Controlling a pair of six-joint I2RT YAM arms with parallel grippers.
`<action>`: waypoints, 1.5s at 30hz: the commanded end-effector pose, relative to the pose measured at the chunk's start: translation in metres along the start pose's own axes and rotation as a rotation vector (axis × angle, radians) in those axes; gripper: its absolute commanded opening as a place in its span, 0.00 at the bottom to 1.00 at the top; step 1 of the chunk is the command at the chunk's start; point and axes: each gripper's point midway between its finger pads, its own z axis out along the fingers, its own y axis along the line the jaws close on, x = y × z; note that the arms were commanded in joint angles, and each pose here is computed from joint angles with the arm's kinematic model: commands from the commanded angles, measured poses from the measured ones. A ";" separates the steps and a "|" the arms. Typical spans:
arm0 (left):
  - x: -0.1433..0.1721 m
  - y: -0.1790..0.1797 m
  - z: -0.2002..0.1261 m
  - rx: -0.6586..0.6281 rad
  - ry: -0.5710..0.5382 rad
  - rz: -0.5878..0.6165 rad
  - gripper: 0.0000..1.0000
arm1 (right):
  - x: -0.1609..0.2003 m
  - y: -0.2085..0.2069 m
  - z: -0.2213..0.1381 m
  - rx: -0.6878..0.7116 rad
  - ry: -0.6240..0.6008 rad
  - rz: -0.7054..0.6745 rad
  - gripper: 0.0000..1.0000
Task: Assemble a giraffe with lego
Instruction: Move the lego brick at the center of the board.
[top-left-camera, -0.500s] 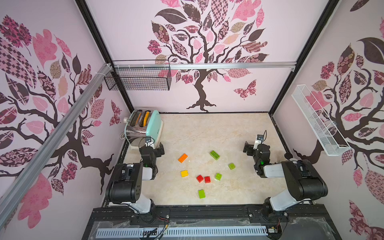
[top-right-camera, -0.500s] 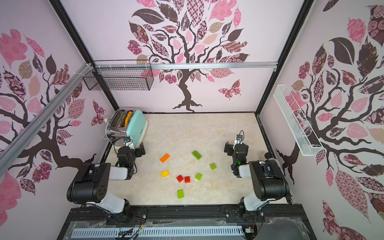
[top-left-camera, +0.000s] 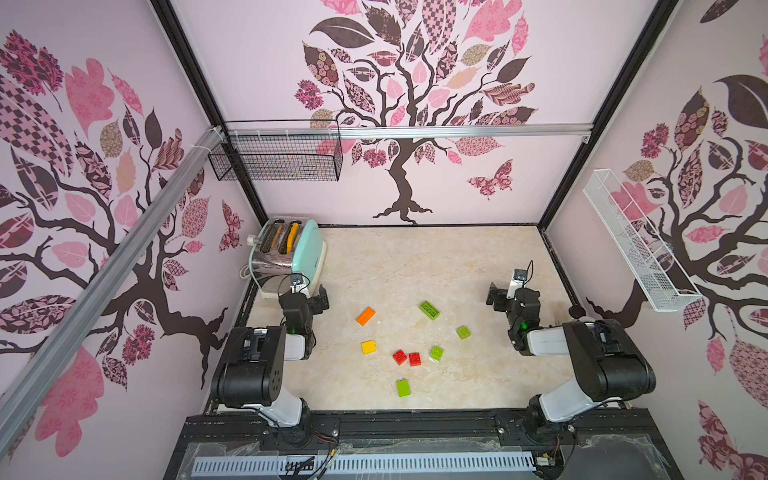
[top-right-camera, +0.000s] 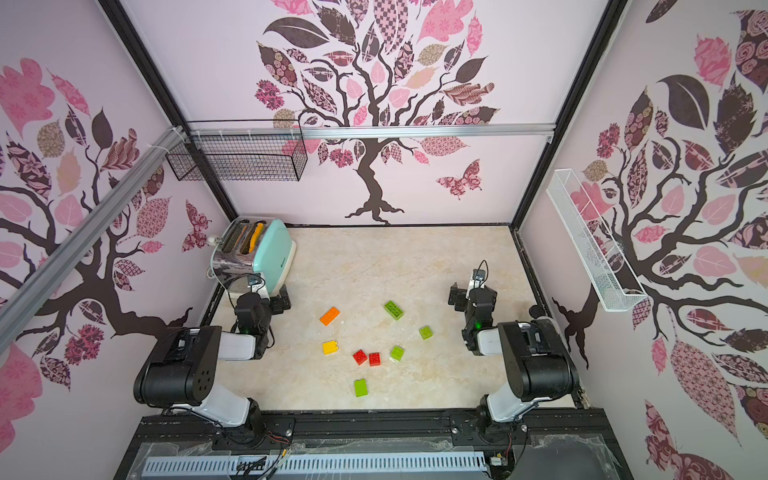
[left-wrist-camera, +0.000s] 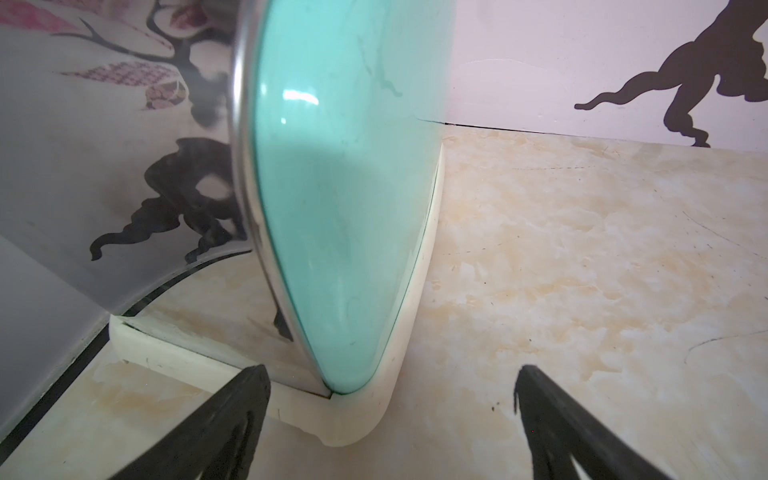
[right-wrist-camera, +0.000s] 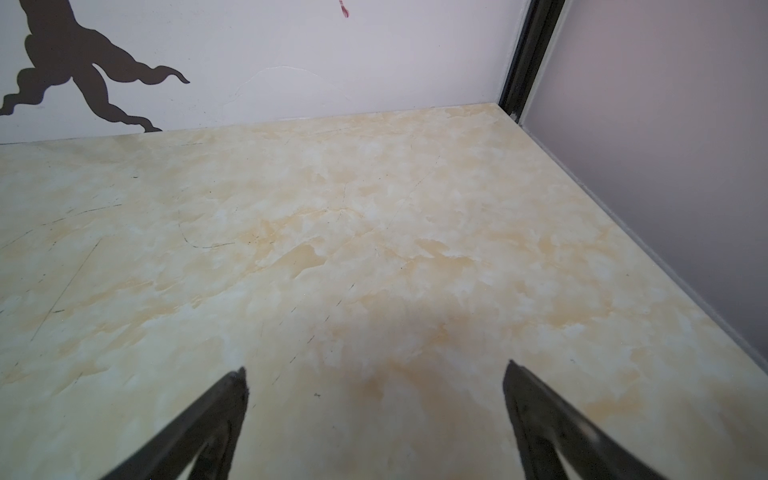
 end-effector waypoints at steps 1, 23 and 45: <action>-0.007 -0.002 0.000 -0.007 -0.016 0.005 0.98 | -0.016 0.000 0.003 -0.005 -0.039 0.021 0.99; -0.133 -0.024 -0.099 0.149 0.150 0.009 0.98 | -0.089 0.073 -0.078 -0.400 0.343 0.366 0.99; -0.084 -0.085 -0.130 0.502 0.191 0.122 0.98 | 0.012 0.215 -0.044 -0.722 0.780 0.211 0.86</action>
